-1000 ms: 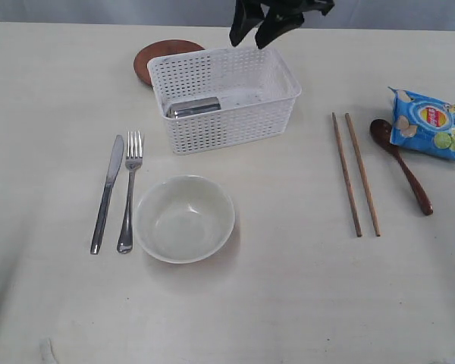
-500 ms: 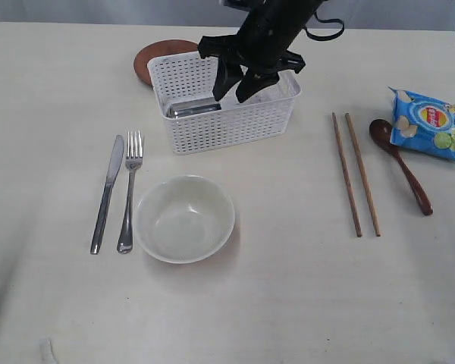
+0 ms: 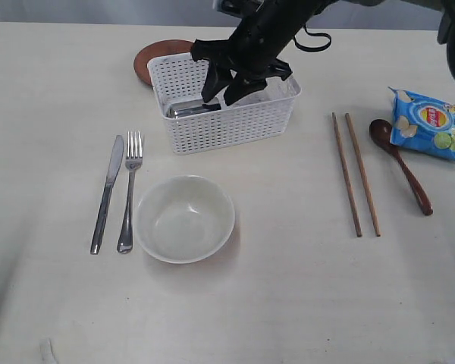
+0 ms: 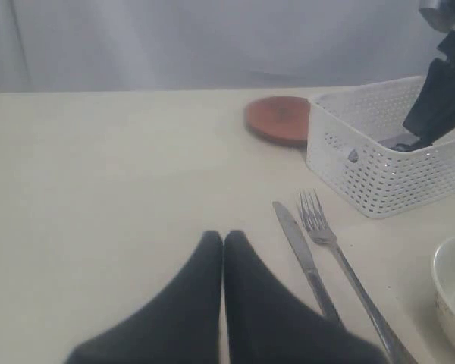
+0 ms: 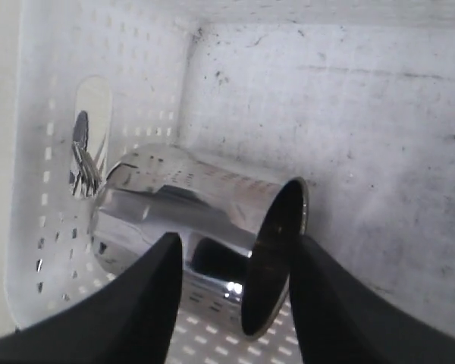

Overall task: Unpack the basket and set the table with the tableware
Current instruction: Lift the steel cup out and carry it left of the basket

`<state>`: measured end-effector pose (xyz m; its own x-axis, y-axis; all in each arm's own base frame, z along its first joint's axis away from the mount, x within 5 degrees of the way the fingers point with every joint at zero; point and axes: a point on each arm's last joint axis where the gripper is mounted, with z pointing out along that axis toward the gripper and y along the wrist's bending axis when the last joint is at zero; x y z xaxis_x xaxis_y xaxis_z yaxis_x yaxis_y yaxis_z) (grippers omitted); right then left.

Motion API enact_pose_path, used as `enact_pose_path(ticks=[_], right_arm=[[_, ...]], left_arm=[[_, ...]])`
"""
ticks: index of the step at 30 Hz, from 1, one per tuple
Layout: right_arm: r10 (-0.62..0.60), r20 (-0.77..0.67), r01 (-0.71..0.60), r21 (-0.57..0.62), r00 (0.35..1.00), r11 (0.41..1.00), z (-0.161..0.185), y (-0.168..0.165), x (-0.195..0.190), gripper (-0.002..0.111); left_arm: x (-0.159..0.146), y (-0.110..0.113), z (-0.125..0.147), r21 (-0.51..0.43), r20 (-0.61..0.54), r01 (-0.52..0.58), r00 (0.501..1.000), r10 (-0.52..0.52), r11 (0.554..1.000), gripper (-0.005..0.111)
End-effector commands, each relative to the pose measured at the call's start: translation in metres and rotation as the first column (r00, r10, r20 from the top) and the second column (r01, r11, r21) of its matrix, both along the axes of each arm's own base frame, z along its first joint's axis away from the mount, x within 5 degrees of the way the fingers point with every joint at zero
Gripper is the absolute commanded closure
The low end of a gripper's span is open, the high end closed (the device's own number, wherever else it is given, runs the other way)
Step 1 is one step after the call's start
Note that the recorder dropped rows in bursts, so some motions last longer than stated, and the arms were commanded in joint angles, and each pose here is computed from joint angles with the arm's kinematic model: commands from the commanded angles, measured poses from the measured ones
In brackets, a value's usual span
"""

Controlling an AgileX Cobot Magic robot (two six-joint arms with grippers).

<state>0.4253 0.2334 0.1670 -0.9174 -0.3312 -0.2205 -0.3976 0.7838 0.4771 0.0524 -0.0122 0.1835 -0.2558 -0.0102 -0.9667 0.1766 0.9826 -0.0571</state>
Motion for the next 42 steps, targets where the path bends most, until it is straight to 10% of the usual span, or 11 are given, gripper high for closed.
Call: enact_pose_path(ticks=[1,7,14,27,42], right_arm=[[-0.002,-0.023,0.003,0.015,1.0,1.0,-0.012,0.002,0.002,0.065],[0.005,-0.049,0.004,0.185,0.999,0.983,-0.006,0.015,0.001,0.066],[0.06,-0.012,-0.056,0.205,0.998,0.977,-0.001,0.015,0.0,0.108],[0.161,0.309,-0.169,-0.004,0.937,0.986,0.096,-0.004,-0.018,0.109],[0.424,0.623,-0.4,-0.188,0.657,0.897,0.129,0.116,-0.1,0.109]], left_arm=[[0.0,0.0,-0.001,-0.001,0.002,0.007,1.0,-0.007,1.0,0.107],[0.0,0.0,-0.001,-0.001,0.002,0.007,1.0,-0.007,1.0,0.107],[0.0,0.0,-0.001,-0.001,0.002,0.007,1.0,-0.007,1.0,0.107],[0.0,0.0,-0.001,-0.001,0.002,0.007,1.0,-0.007,1.0,0.107],[0.0,0.0,-0.001,0.001,0.002,0.007,1.0,-0.007,1.0,0.107]])
